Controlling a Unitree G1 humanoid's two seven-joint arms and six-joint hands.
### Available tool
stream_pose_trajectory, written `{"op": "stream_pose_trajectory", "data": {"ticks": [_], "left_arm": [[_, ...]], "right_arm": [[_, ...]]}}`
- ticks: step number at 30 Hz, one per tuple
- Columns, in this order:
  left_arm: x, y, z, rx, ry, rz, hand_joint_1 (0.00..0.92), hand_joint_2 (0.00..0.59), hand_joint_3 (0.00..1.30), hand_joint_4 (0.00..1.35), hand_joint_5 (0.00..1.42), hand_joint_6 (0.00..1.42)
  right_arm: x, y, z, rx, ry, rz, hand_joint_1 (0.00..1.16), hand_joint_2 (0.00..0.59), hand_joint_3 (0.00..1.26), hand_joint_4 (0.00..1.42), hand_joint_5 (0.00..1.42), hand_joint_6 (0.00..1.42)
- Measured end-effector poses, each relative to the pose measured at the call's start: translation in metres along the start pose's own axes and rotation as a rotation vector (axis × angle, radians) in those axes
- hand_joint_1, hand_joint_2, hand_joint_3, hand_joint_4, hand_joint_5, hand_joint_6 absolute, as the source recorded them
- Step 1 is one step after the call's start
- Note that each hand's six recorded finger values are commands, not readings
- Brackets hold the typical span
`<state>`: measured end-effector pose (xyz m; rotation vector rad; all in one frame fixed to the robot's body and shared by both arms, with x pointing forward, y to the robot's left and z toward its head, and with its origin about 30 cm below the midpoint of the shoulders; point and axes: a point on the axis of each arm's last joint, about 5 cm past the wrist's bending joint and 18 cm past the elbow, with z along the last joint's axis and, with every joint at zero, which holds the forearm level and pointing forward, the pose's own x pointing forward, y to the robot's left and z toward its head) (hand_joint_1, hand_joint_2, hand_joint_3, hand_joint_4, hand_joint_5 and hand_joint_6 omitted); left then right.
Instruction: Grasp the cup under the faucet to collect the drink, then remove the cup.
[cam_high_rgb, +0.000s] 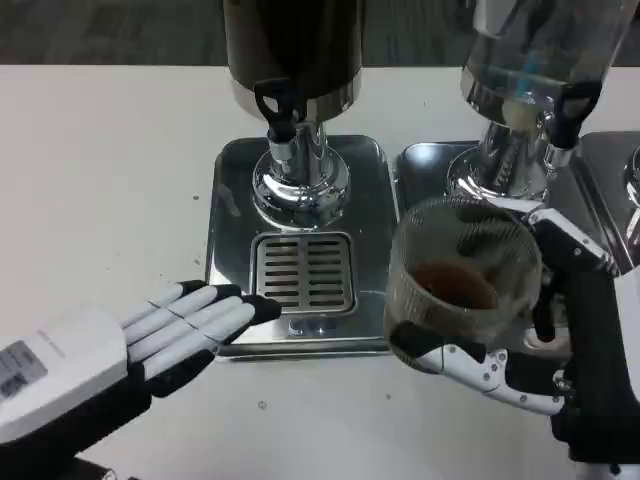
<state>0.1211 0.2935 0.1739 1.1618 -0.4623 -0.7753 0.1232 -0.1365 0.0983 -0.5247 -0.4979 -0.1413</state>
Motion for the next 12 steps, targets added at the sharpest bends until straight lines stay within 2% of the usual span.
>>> {"op": "stream_pose_trajectory", "data": {"ticks": [12], "left_arm": [[-0.0011,-0.0001,-0.0001,-0.004,0.012,-0.003,0.000,0.125,0.00,0.00,0.00,0.00]], "right_arm": [[0.0001,0.0001,0.0002,0.011,0.005,-0.002,0.90,0.164,0.69,0.83,1.05,1.42]]}}
